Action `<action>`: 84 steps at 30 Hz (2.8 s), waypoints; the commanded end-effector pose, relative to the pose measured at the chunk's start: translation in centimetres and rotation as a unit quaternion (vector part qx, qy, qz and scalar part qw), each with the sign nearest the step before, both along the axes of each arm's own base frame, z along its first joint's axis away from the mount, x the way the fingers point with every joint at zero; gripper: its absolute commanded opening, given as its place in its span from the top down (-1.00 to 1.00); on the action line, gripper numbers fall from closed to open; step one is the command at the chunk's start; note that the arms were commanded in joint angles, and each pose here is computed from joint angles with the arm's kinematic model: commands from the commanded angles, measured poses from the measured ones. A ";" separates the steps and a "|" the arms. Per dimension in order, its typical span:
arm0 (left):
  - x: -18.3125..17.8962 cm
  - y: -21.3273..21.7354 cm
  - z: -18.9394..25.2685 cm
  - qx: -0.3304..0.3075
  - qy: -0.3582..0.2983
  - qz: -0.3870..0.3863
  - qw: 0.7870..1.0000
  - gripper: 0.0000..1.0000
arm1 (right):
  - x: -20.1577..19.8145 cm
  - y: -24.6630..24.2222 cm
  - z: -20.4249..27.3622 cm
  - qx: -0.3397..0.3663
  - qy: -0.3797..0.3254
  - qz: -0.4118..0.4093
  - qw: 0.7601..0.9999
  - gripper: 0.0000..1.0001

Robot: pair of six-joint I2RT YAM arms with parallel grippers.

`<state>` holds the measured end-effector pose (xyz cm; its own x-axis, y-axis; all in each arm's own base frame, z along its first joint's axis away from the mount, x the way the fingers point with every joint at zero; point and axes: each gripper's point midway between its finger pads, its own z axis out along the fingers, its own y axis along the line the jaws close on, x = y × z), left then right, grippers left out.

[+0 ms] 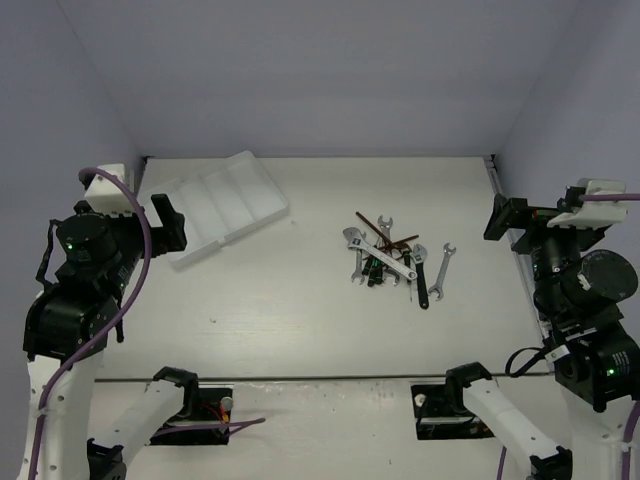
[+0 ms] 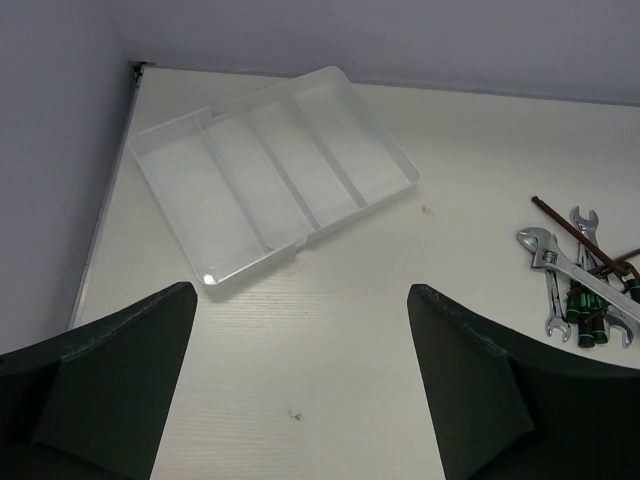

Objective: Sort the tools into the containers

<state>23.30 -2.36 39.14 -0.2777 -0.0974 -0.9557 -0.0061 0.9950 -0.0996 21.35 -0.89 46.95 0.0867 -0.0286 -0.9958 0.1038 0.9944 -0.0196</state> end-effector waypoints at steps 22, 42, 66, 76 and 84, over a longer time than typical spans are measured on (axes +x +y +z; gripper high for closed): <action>2.0 -3.1 -4.2 -0.111 0.062 -0.008 0.992 -0.69 | 9.8 10.1 -23.3 0.046 0.316 0.154 0.935 -0.93; -0.3 -4.9 -8.0 -0.128 0.099 -0.060 0.985 -0.69 | 14.5 12.1 -38.9 0.138 0.546 0.220 0.797 -0.56; 0.8 -6.2 -9.2 -0.110 0.131 -0.088 0.981 -0.69 | 10.2 14.4 -43.6 0.147 0.611 0.239 0.740 -0.02; 0.9 -6.7 -10.1 -0.120 0.147 -0.091 0.978 -0.69 | 9.6 15.0 -44.1 0.141 0.614 0.238 0.739 0.45; 1.0 -7.3 -10.1 -0.133 0.155 -0.098 0.974 -0.69 | 9.8 14.9 -42.9 0.132 0.595 0.235 0.757 1.00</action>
<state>23.48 -8.61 27.62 -0.6146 -0.2261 -0.7557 0.0727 0.9377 -0.3397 30.77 14.43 2.23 -0.9561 -0.0714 -0.2843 -0.1901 0.8894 0.4157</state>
